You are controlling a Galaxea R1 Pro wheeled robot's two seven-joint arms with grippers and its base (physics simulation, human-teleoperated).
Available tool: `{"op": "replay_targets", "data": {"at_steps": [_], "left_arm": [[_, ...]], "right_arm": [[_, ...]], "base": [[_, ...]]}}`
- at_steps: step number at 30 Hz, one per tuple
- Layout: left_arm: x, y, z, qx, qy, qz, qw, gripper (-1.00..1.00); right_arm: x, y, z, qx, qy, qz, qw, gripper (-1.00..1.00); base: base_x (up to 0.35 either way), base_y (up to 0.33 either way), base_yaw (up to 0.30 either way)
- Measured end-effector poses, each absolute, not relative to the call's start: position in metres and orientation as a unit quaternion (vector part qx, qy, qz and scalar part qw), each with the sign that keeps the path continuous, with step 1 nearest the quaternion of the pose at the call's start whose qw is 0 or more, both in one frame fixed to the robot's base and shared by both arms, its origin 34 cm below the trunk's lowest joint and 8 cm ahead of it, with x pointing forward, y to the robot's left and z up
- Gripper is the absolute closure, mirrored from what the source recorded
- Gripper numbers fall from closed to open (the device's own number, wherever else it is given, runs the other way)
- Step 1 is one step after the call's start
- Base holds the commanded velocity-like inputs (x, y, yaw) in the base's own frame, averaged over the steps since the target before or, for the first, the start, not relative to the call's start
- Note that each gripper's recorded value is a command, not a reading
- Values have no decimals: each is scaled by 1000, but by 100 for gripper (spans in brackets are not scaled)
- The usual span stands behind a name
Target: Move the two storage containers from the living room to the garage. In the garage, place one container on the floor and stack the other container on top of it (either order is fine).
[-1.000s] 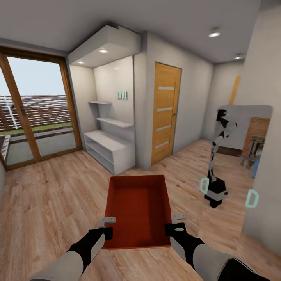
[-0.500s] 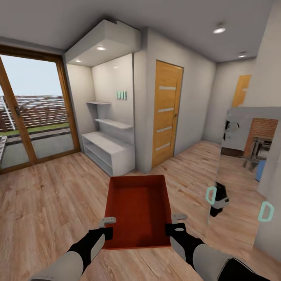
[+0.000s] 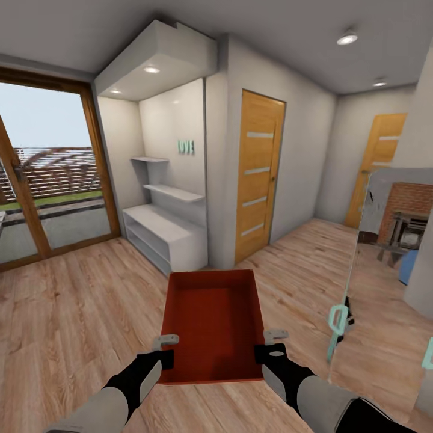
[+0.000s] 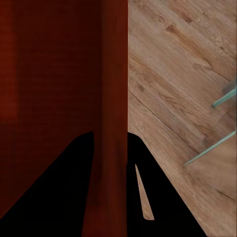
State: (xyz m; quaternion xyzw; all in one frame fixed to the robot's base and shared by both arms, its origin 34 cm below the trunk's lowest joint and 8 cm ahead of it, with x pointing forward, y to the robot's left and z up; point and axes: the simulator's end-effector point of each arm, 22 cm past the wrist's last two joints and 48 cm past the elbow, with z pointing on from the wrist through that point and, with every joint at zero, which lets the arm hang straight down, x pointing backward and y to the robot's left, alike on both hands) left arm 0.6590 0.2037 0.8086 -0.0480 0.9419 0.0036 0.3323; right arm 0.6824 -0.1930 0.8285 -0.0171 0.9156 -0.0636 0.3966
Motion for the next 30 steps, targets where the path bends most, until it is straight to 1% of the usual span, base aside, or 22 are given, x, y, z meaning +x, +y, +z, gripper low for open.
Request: {"op": "replay_targets", "data": {"at_steps": [30], "left_arm": [[659, 204, 809, -48, 942, 4, 333, 100]], "right_arm": [[683, -193, 829, -17, 916, -63, 397, 100]], "base": [[323, 0, 0]]}}
